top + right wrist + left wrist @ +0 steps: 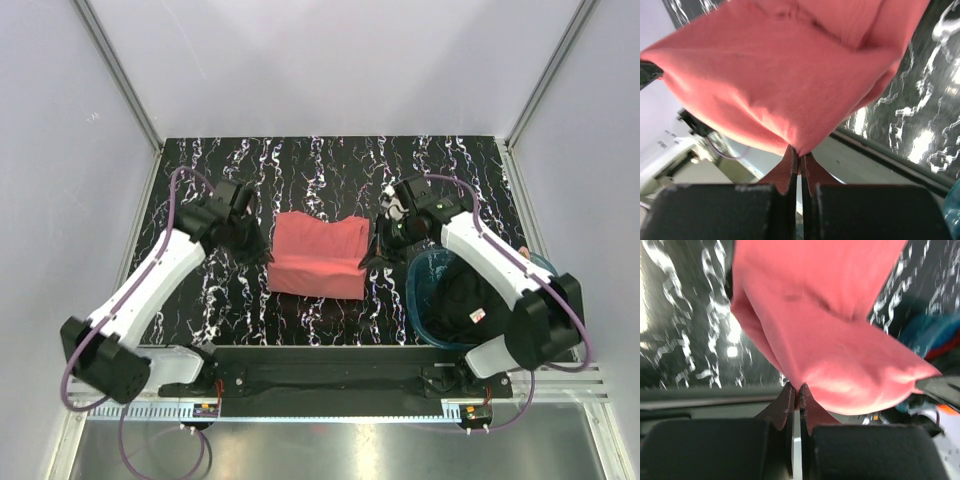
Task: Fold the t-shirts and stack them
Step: Fold the tshirt
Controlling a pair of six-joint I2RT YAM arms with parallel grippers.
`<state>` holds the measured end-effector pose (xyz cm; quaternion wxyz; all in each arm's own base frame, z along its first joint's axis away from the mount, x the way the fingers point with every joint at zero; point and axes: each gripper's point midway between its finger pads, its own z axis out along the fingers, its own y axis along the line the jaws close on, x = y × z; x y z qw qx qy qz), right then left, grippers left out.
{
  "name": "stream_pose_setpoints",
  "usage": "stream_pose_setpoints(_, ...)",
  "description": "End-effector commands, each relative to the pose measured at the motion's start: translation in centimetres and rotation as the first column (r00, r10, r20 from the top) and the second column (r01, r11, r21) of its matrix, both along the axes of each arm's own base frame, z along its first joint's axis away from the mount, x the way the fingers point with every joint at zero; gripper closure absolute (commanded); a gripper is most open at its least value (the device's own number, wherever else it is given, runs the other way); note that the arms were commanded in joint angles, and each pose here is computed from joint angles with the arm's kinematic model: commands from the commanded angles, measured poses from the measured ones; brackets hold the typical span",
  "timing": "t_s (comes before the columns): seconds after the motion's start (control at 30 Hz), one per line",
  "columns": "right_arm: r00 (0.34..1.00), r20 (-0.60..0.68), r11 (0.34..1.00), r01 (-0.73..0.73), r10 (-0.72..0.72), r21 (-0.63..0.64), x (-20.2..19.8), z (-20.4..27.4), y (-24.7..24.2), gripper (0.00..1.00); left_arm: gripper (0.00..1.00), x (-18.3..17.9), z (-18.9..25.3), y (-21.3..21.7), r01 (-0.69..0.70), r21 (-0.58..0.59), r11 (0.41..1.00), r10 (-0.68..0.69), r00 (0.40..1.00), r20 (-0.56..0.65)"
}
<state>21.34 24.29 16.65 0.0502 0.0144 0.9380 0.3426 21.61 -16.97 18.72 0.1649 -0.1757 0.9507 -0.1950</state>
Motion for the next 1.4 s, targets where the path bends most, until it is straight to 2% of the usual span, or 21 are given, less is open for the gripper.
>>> stream_pose_setpoints(0.0,1.0,0.022,0.999,-0.011,0.01,0.051,3.0,1.4,0.0,1.0,0.96,4.1,0.8,0.3,0.059,0.011,0.998,-0.059,0.997,0.058)
stream_pose_setpoints(0.1,1.0,0.02,0.998,0.005,-0.007,0.064,6.6,0.9,-0.2,1.0,0.89,8.5,1.4,0.5,0.052,0.009,0.999,-0.053,0.992,0.117)
stream_pose_setpoints(0.17,1.0,0.006,0.997,0.022,-0.023,0.071,9.5,-0.7,-0.7,1.0,0.89,11.6,-0.6,0.0,0.09,0.008,0.996,-0.09,0.992,0.09)
stream_pose_setpoints(0.2,0.999,0.025,0.994,0.032,-0.035,0.103,11.1,-0.2,-0.5,1.0,0.89,14.0,0.7,-0.3,0.115,0.021,0.993,-0.117,0.981,0.158)
stream_pose_setpoints(0.23,0.998,0.036,0.992,0.041,-0.046,0.119,12.4,-0.5,-0.4,1.0,0.91,16.1,-1.2,-0.6,0.123,0.051,0.991,-0.129,0.983,0.135)
stream_pose_setpoints(0.3,0.996,0.058,0.99,0.065,-0.072,0.126,16.1,-2.0,-0.9,1.0,0.9,19.3,-1.4,-1.1,0.153,0.06,0.986,-0.161,0.97,0.181)
stream_pose_setpoints(0.33,0.994,0.07,0.99,0.069,-0.078,0.125,17.5,-2.6,-1.1,0.99,0.84,22.0,-0.5,-1.1,0.139,0.076,0.987,-0.154,0.959,0.238)
stream_pose_setpoints(0.37,0.994,0.058,0.992,0.091,-0.097,0.092,19.2,-5.3,-1.5,0.96,0.67,23.7,-3.1,-1.3,0.146,0.091,0.985,-0.162,0.964,0.21)
stream_pose_setpoints(0.43,0.988,0.087,0.985,0.117,-0.129,0.128,22.8,-5.3,-2.8,0.93,0.67,27.6,-3.2,-1.7,0.14,0.094,0.986,-0.161,0.946,0.281)
stream_pose_setpoints(0.47,0.984,0.096,0.982,0.139,-0.152,0.132,25.1,-5.7,-3.3,0.83,0.48,29.4,-5.6,-2.2,0.155,0.105,0.982,-0.178,0.944,0.278)
stream_pose_setpoints(0.5,0.976,0.099,0.973,0.179,-0.194,0.143,26.6,-5.8,-4.2,0.65,0.42,30.3,-6.2,-1.9,0.153,0.12,0.981,-0.18,0.948,0.263)
stream_pose_setpoints(0.53,0.978,0.053,0.974,0.196,-0.203,0.109,26.9,-8.0,-4.6,0.55,0.43,31.3,-6.7,-1.1,0.15,0.146,0.978,-0.184,0.95,0.253)
stream_pose_setpoints(0.57,0.975,0.114,0.978,0.178,-0.19,0.105,28.6,-5.9,-4.8,0.48,0.44,32.6,-5.1,-1.0,0.142,0.168,0.975,-0.187,0.939,0.287)
stream_pose_setpoints(0.63,0.976,0.146,0.986,0.16,-0.164,0.041,29.1,-5.9,-5.7,0.29,0.39,33.2,-4.4,0.6,0.104,0.227,0.968,-0.173,0.935,0.309)
stream_pose_setpoints(0.67,0.97,0.177,0.986,0.16,-0.166,0.047,29.2,-4.7,-5.7,0.03,0.37,32.5,-4.8,1.3,0.081,0.243,0.967,-0.152,0.945,0.289)
stream_pose_setpoints(0.7,0.966,0.206,0.988,0.149,-0.156,0.051,29.3,-4.2,-5.8,0.0,0.42,31.8,-1.9,1.8,0.05,0.236,0.97,-0.132,0.93,0.342)
stream_pose_setpoints(0.77,0.962,0.239,0.99,0.143,-0.135,-0.015,29.0,-3.7,-6.8,0.0,0.45,31.5,0.3,0.7,0.068,0.176,0.982,-0.14,0.888,0.438)
stream_pose_setpoints(0.83,0.963,0.247,0.991,0.125,-0.107,-0.055,28.6,-4.3,-7.4,0.0,0.38,29.0,-0.1,-0.3,0.123,0.11,0.986,-0.158,0.894,0.419)
stream_pose_setpoints(0.93,0.965,0.237,0.993,0.118,-0.108,-0.028,28.1,-4.4,-7.0,0.0,0.35,27.5,-2.0,-1.8,0.24,0.06,0.969,-0.245,0.894,0.376)
stream_pose_setpoints(1.1,0.971,0.224,0.996,0.088,-0.086,0.001,27.3,-6.1,-6.4,0.0,0.33,28.1,-4.7,-2.8,0.384,0.081,0.92,-0.385,0.842,0.377)
stream_pose_setpoints(1.37,0.969,0.233,0.997,0.08,-0.08,0.009,28.1,-8.0,-5.8,0.22,0.36,30.7,-8.3,-2.8,0.382,0.114,0.917,-0.397,0.852,0.342)
